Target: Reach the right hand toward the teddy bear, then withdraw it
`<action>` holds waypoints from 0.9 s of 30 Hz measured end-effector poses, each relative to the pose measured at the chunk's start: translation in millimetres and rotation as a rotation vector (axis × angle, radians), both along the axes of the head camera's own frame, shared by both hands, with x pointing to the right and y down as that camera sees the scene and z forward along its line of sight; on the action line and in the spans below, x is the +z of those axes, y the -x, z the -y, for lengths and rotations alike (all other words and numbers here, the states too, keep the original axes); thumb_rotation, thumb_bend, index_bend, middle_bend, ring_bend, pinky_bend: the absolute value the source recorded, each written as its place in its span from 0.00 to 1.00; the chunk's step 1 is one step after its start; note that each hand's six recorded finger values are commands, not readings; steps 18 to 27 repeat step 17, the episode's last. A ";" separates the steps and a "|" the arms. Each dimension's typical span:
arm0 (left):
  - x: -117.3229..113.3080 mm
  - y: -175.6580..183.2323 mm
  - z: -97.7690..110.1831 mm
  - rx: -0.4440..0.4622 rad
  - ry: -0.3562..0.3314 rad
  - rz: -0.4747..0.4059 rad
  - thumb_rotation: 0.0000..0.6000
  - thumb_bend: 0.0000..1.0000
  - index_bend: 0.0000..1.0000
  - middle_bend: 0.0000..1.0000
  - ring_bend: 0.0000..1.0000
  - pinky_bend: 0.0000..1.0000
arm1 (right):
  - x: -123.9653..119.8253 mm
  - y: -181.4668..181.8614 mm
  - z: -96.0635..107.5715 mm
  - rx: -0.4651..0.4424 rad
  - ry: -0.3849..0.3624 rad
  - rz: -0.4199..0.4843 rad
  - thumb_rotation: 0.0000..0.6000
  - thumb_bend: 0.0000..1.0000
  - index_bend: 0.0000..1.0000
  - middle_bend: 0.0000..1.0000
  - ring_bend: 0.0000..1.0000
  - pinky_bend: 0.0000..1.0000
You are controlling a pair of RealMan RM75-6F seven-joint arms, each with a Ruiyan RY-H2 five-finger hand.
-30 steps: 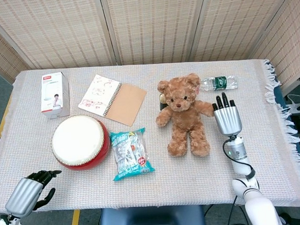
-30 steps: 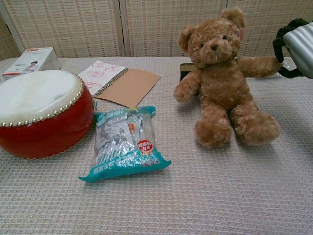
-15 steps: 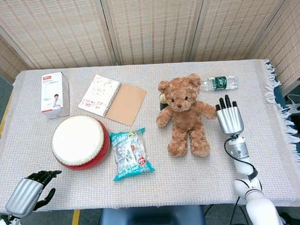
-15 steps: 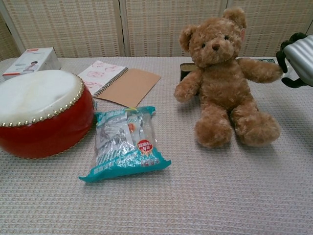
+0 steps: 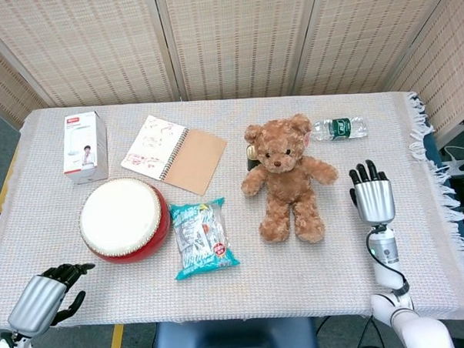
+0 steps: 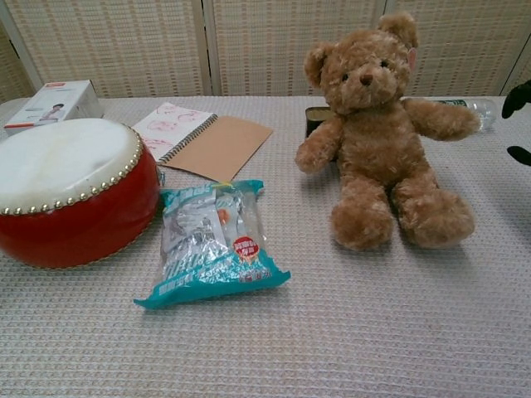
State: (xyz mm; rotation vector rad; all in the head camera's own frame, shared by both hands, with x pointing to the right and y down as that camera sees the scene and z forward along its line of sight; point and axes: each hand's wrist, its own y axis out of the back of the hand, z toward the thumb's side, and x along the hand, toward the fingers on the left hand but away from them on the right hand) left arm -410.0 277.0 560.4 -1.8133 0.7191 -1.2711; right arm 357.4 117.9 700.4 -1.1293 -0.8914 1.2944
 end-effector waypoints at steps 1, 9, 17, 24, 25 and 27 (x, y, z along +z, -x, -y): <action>0.3 -0.1 -0.2 0.002 0.001 0.002 1.00 0.43 0.25 0.36 0.34 0.51 | -0.5 -4.3 -7.9 0.004 0.021 0.015 1.00 0.13 0.21 0.34 0.18 0.54; 1.3 -4.8 -3.2 0.023 0.002 0.012 1.00 0.43 0.25 0.36 0.34 0.51 | -34.1 -12.4 -62.7 0.013 0.214 0.159 1.00 0.13 0.19 0.34 0.18 0.49; 2.6 -5.8 -1.5 0.020 0.001 0.010 1.00 0.43 0.25 0.36 0.34 0.51 | -84.3 -47.5 -113.3 0.046 0.391 0.037 1.00 0.13 0.19 0.34 0.18 0.49; 2.6 -5.8 -1.5 0.020 0.001 0.010 1.00 0.43 0.25 0.36 0.34 0.51 | -84.3 -47.5 -113.3 0.046 0.391 0.037 1.00 0.13 0.19 0.34 0.18 0.49; 2.6 -5.8 -1.5 0.020 0.001 0.010 1.00 0.43 0.25 0.36 0.34 0.51 | -84.3 -47.5 -113.3 0.046 0.391 0.037 1.00 0.13 0.19 0.34 0.18 0.49; 2.6 -5.8 -1.5 0.020 0.001 0.010 1.00 0.43 0.25 0.36 0.34 0.51 | -84.3 -47.5 -113.3 0.046 0.391 0.037 1.00 0.13 0.19 0.34 0.18 0.49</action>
